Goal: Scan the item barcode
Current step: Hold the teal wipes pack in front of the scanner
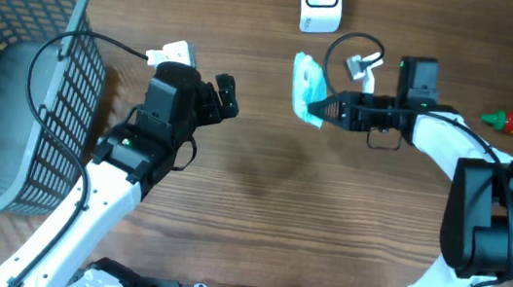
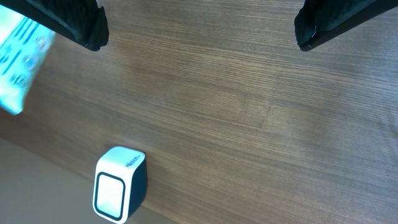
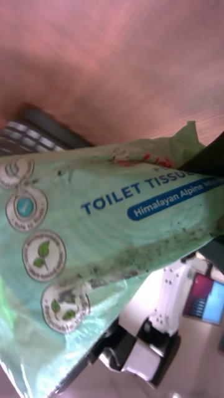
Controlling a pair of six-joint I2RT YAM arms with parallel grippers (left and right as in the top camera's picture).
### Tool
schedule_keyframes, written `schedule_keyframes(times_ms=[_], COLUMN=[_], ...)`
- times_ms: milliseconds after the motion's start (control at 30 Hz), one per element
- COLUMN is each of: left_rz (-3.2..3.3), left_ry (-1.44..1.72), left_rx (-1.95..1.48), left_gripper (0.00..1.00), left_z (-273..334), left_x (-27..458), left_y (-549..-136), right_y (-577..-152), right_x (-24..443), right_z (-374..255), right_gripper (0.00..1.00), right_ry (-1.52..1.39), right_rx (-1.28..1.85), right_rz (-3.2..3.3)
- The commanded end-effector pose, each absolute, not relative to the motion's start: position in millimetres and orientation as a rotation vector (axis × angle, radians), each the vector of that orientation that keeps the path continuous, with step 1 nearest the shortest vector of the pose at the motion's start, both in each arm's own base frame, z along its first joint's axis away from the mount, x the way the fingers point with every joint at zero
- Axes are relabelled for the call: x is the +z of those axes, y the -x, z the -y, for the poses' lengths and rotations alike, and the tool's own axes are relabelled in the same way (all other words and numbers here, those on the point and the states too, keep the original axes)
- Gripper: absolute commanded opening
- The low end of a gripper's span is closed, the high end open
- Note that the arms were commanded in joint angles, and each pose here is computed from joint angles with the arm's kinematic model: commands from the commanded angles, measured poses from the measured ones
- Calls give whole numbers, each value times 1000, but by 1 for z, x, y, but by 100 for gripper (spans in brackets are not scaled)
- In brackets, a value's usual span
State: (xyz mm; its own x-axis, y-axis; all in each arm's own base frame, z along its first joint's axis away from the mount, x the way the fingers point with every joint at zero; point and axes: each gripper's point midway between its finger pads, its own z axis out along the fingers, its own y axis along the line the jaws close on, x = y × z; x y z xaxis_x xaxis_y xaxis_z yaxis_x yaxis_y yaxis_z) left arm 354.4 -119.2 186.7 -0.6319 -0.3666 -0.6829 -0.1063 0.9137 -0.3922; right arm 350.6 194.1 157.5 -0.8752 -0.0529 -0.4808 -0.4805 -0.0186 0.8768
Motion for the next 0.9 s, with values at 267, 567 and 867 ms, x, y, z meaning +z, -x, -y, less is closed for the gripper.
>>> schedule_keyframes(times_ms=[267,567,867], left_rz=[-2229,-2229,-2229], left_ry=[313,314,313], left_rx=[-386,-386,-386], left_gripper=[100,100,100], left_z=[120,120,120], left_x=[191,191,191], left_y=[-356,-356,-356], right_y=[-400,-416,-400], right_x=[195,136,144], right_z=[-175,-156,-107], right_gripper=[5,5,5], right_ry=[580,400,337], right_rx=[1760,1453,806], right_rz=[-1853,-2073,-2363])
